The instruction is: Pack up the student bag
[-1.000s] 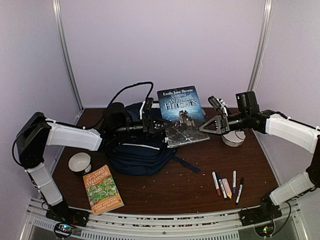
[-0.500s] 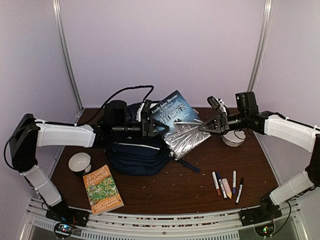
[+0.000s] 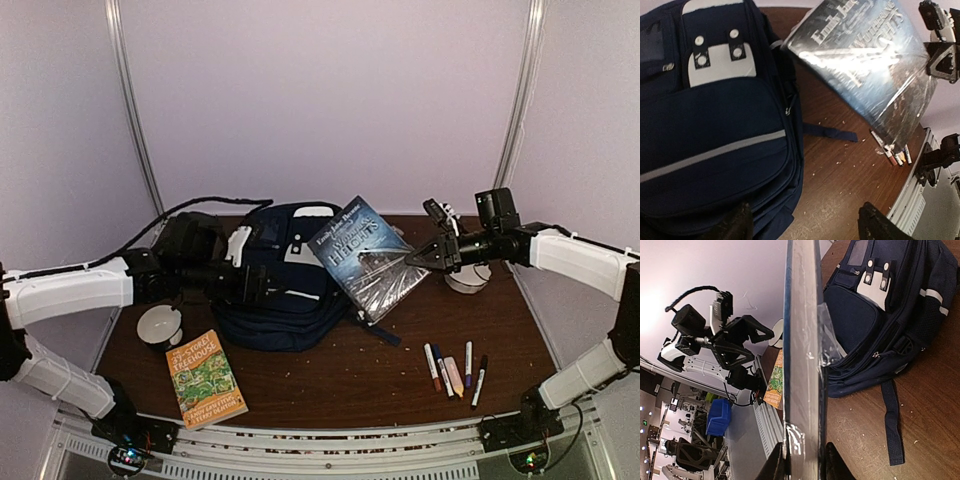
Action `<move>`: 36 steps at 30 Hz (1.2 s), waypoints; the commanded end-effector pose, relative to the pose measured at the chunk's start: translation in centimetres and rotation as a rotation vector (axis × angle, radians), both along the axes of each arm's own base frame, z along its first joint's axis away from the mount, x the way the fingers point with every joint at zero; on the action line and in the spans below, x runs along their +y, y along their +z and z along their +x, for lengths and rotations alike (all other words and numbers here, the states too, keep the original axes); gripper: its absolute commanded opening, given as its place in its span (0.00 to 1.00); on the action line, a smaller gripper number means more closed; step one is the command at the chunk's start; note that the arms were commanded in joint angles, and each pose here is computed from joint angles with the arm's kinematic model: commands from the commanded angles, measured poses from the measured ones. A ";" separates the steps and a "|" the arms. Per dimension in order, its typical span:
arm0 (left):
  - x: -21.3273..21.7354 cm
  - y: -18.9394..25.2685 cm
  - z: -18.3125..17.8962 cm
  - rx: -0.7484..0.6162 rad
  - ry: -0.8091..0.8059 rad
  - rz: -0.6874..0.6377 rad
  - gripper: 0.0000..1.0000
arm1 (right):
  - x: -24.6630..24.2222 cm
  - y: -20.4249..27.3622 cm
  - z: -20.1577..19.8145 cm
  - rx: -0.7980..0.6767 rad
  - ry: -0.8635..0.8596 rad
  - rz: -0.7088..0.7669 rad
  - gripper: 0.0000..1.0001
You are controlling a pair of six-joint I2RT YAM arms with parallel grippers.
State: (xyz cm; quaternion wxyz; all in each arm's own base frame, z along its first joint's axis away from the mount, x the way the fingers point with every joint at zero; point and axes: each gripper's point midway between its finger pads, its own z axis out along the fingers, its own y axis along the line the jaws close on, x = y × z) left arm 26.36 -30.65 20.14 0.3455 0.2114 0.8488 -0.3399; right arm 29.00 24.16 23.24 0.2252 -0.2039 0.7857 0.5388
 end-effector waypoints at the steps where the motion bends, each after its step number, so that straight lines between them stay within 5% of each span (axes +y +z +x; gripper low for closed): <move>1: -0.1 1.2 1.3 -0.017 0.103 -0.158 0.77 | 0.9 3.3 0.6 -0.102 0.057 0.089 0.00; 4: -0.5 1.0 1.2 -0.001 0.086 -0.122 0.76 | 1.1 3.3 1.2 -0.091 0.053 0.096 0.00; 10: 3.5 -1.5 0.0 -0.081 -0.017 0.397 0.72 | 1.1 3.5 1.7 -0.096 0.043 0.113 0.00; 15: 3.8 -2.2 -2.1 -0.189 -0.215 0.631 0.71 | -0.1 3.9 2.2 -0.112 -0.001 0.120 0.00; 28: 2.3 -9.3 -3.1 -0.163 -0.473 1.030 0.65 | -4.8 5.0 2.1 -0.169 -0.137 0.091 0.00; 36: 1.5 -11.5 -2.0 -0.160 -0.477 1.073 0.57 | -5.2 4.5 1.2 -0.182 -0.139 0.057 0.00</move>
